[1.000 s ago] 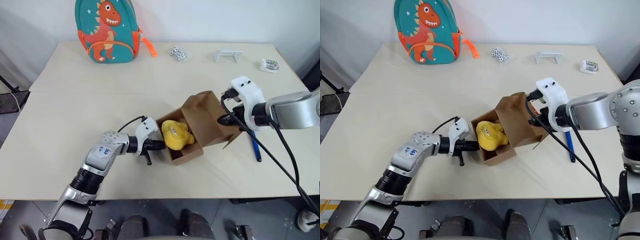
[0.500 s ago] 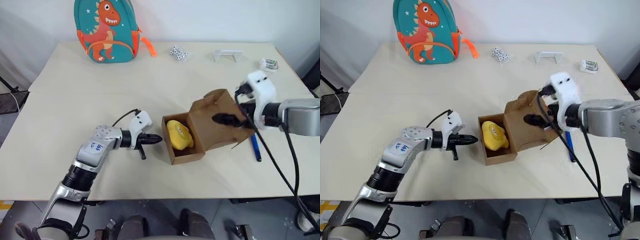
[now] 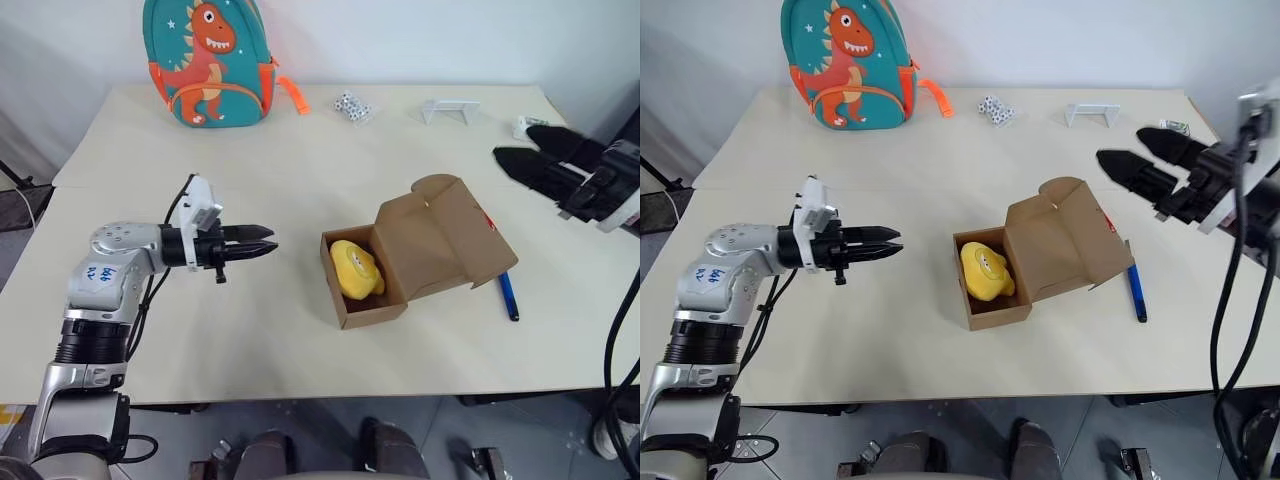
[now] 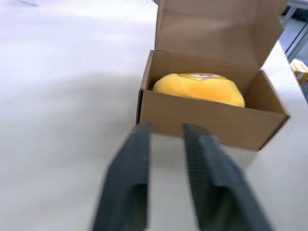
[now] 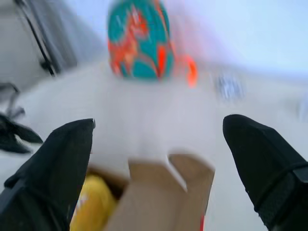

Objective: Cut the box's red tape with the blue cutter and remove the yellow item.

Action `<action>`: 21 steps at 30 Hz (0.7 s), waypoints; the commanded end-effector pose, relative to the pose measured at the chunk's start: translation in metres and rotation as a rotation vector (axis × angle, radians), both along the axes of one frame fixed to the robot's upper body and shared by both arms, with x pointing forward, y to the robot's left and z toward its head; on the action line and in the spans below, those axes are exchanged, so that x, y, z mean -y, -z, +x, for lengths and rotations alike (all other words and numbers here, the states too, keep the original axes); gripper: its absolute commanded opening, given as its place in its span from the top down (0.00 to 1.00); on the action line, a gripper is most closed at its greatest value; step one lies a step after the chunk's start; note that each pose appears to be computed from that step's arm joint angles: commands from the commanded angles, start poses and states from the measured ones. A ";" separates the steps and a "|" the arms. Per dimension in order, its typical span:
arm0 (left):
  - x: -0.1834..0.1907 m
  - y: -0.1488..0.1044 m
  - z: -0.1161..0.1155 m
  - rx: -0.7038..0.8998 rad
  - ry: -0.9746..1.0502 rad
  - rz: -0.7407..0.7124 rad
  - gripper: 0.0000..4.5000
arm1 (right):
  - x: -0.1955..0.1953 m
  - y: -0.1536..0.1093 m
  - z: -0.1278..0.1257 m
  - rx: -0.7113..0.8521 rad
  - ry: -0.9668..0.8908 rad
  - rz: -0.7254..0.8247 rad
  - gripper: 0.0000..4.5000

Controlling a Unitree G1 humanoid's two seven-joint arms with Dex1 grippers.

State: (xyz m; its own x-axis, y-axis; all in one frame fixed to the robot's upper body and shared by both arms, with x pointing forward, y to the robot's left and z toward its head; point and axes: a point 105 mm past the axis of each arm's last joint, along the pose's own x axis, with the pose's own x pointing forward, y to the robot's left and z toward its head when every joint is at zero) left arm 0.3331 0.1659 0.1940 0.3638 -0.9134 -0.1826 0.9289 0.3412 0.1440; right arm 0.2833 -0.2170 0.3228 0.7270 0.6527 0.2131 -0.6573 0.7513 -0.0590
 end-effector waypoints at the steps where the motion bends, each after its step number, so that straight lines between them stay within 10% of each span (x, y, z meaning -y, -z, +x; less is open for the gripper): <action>1: -0.056 -0.001 -0.009 0.037 -0.071 0.038 0.48 | -0.006 0.002 -0.032 0.124 -0.164 -0.068 0.00; 8: -0.097 0.001 -0.026 -0.009 -0.069 0.173 0.02 | 0.006 0.079 -0.063 0.117 -0.285 -0.407 0.00; 13: -0.096 -0.006 -0.031 -0.036 -0.014 0.206 0.01 | 0.006 0.088 -0.074 0.140 -0.261 -0.356 0.00; 21: 0.025 -0.037 -0.009 0.062 0.306 0.291 0.01 | -0.015 0.087 -0.078 0.199 -0.290 -0.322 0.00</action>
State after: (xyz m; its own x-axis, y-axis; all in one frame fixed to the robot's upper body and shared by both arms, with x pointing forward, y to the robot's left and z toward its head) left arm 0.3249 0.1598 0.2255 0.1322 -0.9161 -0.3786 0.9734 0.0477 0.2243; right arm 0.2096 -0.2089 0.2267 0.4944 0.8672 0.0591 -0.7978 0.4798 -0.3651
